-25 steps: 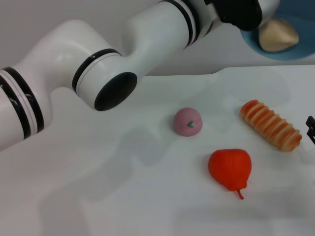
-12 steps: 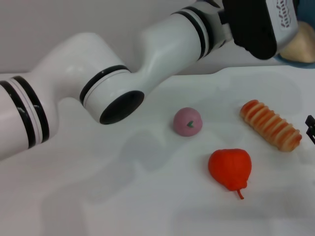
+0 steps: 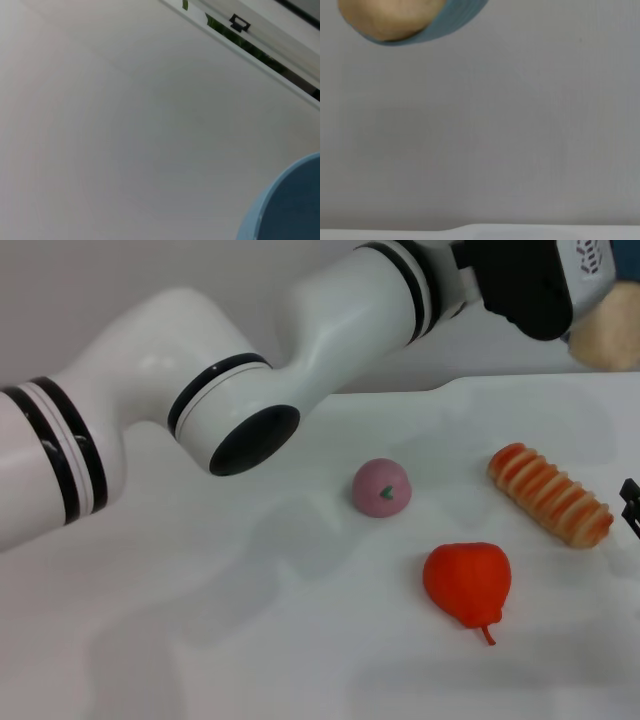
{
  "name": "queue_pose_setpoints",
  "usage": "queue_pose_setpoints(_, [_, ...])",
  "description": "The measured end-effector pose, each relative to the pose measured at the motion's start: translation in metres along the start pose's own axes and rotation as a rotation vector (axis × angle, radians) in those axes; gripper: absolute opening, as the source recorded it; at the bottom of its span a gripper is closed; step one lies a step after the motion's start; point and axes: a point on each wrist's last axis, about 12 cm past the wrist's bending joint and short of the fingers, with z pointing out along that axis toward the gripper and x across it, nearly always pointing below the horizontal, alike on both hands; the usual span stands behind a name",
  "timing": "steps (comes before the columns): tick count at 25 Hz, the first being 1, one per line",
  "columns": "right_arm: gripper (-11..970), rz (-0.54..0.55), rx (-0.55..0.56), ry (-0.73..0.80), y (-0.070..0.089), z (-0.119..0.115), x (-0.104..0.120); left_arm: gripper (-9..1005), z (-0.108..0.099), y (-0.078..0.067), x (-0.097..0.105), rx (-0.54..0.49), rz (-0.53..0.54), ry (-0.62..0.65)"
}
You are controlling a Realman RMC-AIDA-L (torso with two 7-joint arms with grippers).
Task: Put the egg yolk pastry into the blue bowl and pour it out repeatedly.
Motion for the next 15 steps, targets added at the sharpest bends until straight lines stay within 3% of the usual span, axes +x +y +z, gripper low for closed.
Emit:
queue_pose_setpoints(10, [523,0.0,0.0,0.002,0.0,0.001,0.0,-1,0.005,0.004,0.0,0.017,-0.01,0.03])
queue_pose_setpoints(15, [523,0.0,0.0,0.001,0.0,0.0,0.0,0,0.007,0.017,0.015,0.031,-0.126,0.159])
